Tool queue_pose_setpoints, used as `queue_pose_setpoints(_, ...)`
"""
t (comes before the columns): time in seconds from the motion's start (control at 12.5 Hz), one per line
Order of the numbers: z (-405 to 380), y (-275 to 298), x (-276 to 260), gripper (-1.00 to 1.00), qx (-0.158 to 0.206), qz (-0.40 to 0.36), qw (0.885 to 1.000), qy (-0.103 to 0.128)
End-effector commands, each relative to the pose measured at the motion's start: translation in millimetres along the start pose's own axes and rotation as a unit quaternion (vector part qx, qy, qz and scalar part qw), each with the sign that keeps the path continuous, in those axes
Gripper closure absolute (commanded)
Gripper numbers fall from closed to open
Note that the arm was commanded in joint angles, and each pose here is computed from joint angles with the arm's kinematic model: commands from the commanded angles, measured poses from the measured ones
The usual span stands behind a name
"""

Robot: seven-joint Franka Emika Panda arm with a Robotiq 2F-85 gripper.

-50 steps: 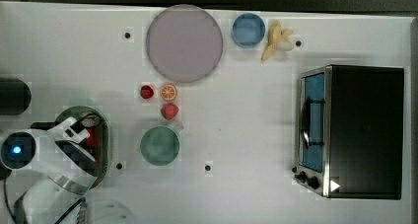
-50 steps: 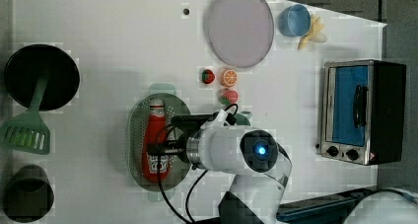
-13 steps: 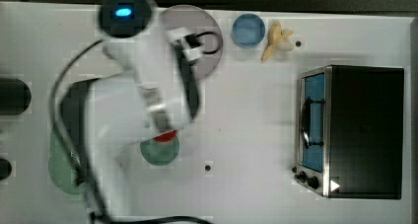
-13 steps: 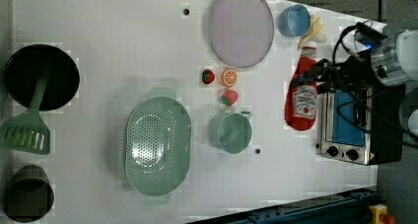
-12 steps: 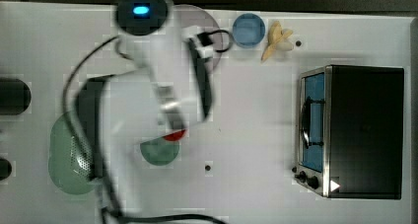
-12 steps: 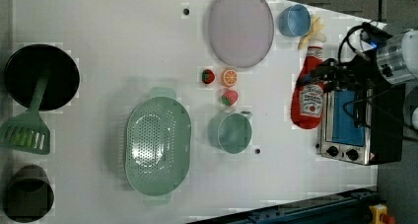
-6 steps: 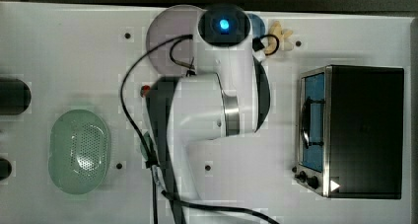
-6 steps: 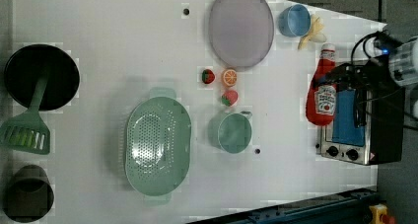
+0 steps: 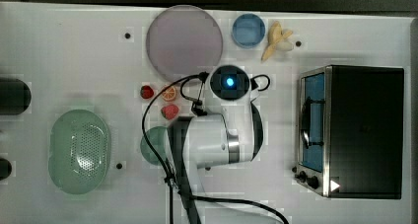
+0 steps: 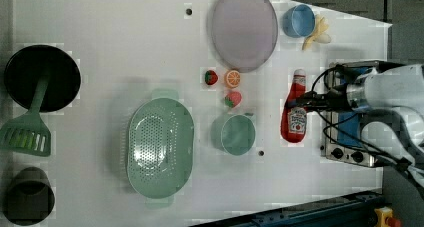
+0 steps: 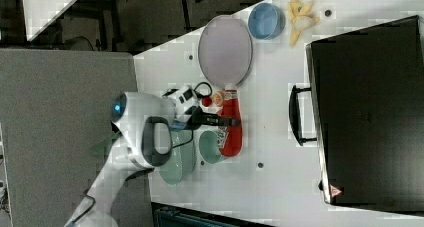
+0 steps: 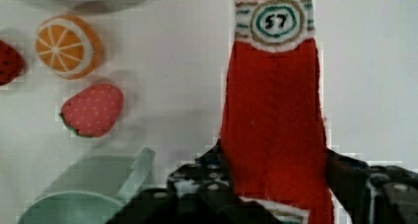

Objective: Pick ketchup from strainer and place it on the table

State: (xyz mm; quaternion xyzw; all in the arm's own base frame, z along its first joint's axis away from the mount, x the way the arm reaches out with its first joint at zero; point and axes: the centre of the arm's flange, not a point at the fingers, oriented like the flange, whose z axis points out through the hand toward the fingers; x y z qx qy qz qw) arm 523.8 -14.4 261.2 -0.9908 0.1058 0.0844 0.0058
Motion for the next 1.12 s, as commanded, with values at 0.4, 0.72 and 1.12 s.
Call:
queue_pose_setpoints(0.4,17.9,10.1,5.0,-1.00,0.025,-0.007,0.999,0.030)
queue_pose_setpoints(0.72,-79.7,7.2,23.1,-1.00,-0.013,0.004,0.995,0.102)
queue_pose_setpoints(1.12,-213.0,9.2,8.1,-1.00,-0.006,0.229,0.969,0.090)
